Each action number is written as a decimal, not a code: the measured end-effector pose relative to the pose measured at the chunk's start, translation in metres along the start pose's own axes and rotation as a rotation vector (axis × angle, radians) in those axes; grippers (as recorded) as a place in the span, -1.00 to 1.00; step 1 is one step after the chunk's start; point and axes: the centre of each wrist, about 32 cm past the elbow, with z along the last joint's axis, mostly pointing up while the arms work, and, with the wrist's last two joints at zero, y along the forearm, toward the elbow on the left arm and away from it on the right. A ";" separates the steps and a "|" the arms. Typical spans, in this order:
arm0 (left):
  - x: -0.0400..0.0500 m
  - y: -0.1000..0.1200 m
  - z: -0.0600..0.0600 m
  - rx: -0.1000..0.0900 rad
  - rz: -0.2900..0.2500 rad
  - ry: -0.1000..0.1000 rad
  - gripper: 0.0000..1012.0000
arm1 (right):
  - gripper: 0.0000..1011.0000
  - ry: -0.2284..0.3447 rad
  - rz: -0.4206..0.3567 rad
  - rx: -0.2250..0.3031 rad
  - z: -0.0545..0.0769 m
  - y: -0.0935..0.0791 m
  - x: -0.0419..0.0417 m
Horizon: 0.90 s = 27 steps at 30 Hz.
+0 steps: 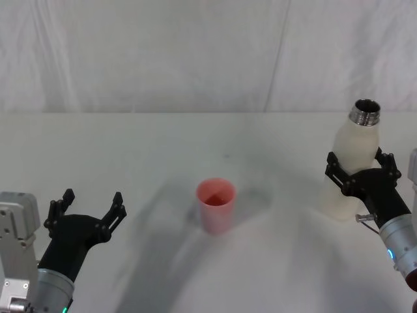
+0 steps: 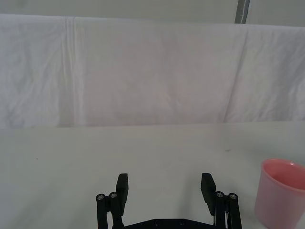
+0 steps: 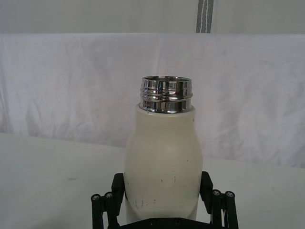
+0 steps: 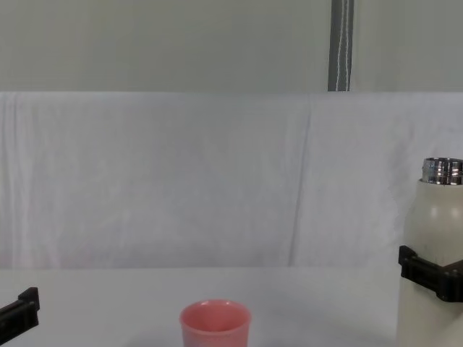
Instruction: Grasp the thermos with one hand and pour water into the cup lid.
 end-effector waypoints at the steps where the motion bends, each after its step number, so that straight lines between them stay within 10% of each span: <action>1: 0.0000 0.000 0.000 0.000 0.000 0.000 0.98 | 0.98 0.001 0.000 -0.001 0.000 0.000 -0.0001; 27: 0.0000 0.000 0.000 0.000 0.000 0.000 0.98 | 0.98 -0.015 -0.023 -0.010 0.007 -0.033 -0.0072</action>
